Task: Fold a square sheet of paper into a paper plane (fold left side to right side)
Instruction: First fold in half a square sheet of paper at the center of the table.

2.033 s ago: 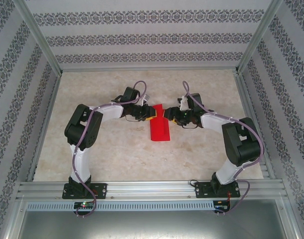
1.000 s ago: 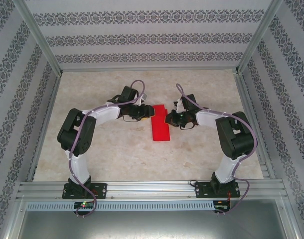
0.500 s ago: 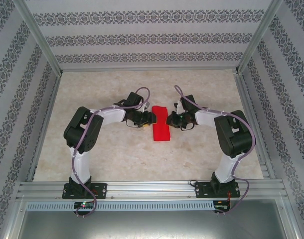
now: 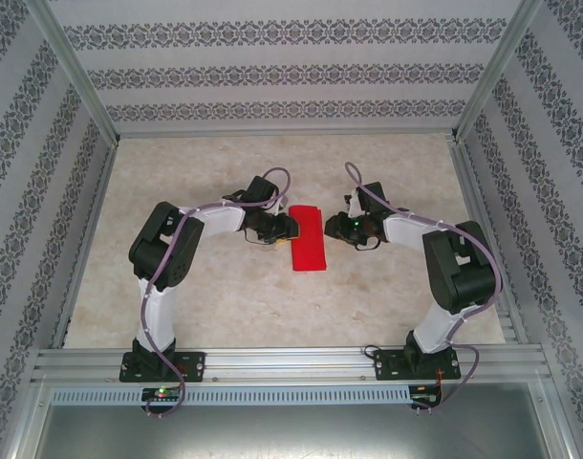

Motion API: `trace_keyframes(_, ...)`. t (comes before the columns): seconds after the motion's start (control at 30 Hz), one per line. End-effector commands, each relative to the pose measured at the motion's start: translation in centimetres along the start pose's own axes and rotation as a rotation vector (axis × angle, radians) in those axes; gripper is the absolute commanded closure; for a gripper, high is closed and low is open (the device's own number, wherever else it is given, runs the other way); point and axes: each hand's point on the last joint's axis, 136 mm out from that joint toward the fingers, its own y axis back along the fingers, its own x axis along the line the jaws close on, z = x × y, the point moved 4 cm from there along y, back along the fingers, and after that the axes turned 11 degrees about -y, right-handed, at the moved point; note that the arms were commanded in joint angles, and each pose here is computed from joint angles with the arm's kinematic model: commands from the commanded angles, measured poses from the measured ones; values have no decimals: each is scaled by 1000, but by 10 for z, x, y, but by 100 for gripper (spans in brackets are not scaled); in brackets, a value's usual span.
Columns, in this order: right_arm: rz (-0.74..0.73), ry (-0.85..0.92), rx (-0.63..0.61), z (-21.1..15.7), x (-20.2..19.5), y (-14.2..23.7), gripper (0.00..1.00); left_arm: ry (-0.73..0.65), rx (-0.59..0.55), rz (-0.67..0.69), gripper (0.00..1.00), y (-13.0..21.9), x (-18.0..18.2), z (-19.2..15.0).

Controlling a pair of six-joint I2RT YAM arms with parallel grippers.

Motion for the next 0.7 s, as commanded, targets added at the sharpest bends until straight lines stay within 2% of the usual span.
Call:
trace_keyframes(0.0, -45, 10, -36, 2, -13, 10, 65, -16, 61, 47, 64, -11, 4, -12)
trace_keyframes(0.17, -48, -7, -44, -1, -22, 14, 65, -25, 74, 56, 63, -14, 3, -13)
trace_keyframes(0.67, -22, 6, -60, -1, -15, 24, 64, -54, 129, 99, 62, -21, 2, -16)
